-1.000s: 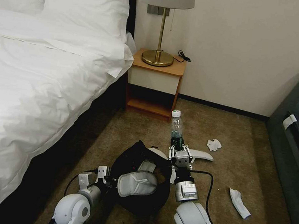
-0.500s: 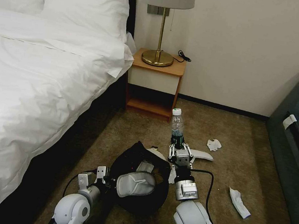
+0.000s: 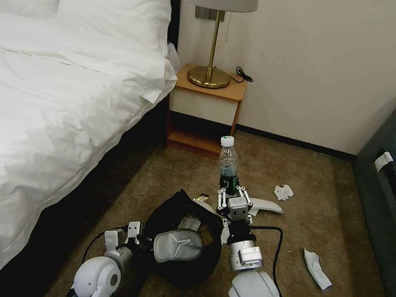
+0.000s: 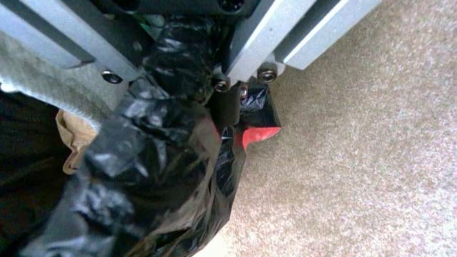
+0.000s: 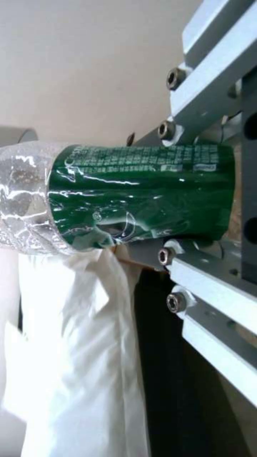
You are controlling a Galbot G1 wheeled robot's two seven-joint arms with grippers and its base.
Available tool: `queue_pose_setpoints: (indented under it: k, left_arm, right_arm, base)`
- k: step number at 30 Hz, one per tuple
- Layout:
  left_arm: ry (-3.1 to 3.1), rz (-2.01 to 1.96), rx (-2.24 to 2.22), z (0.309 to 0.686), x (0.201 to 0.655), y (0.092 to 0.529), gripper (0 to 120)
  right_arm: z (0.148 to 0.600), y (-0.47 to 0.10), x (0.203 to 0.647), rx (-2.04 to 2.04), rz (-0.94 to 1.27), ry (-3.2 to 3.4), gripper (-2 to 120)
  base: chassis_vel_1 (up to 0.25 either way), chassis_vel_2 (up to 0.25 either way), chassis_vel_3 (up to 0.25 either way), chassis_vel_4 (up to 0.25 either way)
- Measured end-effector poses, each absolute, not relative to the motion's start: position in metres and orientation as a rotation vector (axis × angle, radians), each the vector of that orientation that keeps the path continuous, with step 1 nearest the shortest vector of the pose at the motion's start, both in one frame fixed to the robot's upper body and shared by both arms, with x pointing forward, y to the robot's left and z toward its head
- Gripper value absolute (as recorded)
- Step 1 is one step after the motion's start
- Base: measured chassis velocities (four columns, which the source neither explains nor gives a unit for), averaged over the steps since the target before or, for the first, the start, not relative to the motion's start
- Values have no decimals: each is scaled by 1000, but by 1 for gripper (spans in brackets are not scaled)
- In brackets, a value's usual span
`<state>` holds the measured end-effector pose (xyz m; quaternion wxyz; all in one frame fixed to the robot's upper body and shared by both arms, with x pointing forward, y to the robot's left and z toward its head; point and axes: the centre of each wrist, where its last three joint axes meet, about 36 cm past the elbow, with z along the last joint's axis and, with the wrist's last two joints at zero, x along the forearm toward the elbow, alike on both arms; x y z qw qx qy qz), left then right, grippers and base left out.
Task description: Pick up the trash bin, then pick up the garbage on the floor and place it into the trash bin.
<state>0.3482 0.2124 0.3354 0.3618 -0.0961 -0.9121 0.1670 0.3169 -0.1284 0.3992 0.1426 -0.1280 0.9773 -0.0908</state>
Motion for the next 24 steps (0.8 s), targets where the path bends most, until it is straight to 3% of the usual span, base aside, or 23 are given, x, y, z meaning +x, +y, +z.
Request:
queue_pose_setpoints:
  k: [24]
  left_arm:
    - [-2322, 386, -275, 359, 352, 207, 0]
  right_arm:
    - [360, -85, 253, -676, -314, 2839, 20]
  base:
    - [0, 0, 0, 0]
